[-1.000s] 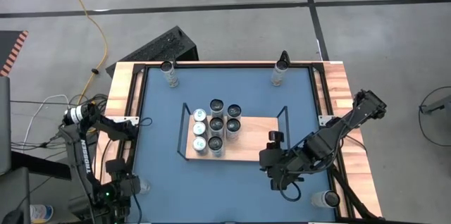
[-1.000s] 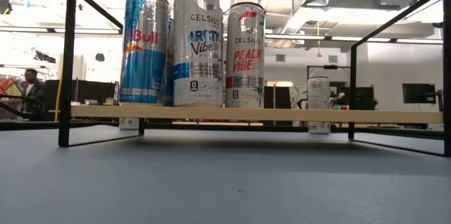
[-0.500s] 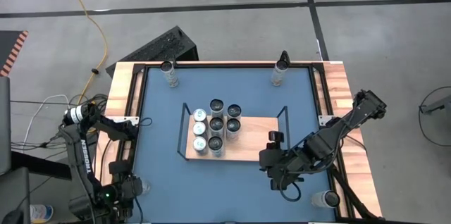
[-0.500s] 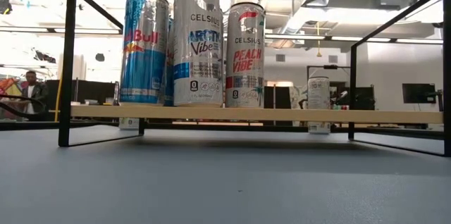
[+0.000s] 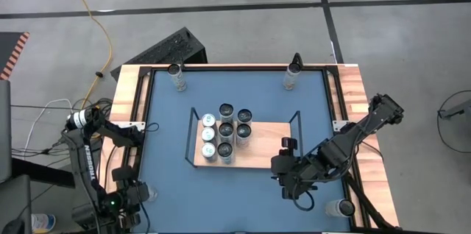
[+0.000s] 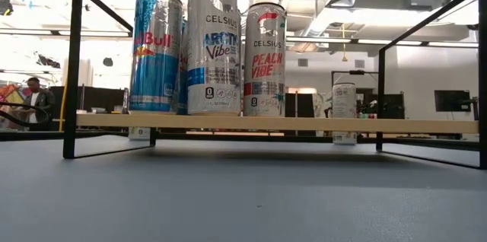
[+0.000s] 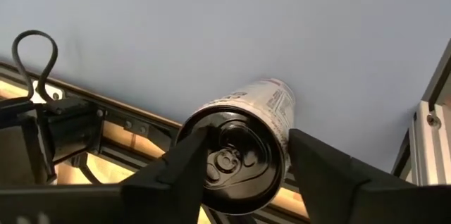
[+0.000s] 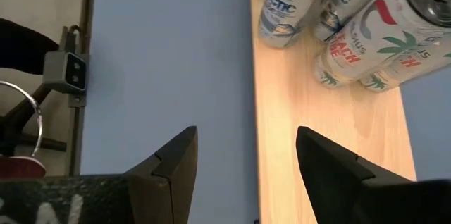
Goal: Place canned beverage on shelf
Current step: Put the pink soda can on the shelf aligned with the other pink soda cans
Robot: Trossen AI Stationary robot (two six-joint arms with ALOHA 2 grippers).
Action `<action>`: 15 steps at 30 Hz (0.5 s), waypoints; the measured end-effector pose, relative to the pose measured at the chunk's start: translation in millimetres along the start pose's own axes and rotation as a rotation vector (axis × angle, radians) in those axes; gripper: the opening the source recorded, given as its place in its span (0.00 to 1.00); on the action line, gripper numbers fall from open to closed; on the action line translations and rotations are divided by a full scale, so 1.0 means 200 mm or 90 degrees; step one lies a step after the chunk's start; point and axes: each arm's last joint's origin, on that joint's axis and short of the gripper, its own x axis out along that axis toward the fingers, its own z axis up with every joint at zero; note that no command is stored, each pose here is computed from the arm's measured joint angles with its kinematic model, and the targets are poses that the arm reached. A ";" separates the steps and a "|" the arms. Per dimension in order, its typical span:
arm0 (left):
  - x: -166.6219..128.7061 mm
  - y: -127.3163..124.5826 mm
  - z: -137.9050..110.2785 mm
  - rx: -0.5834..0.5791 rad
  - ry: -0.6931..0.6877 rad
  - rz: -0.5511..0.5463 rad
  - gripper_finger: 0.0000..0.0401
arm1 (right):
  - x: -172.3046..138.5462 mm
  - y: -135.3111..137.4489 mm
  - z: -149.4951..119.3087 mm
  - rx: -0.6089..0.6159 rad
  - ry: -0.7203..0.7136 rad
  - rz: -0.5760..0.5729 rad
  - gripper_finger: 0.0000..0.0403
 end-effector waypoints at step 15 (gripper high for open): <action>-0.07 -0.03 0.05 -0.059 -0.066 -0.054 0.49 | -0.01 0.02 -0.01 -0.006 -0.001 0.006 0.55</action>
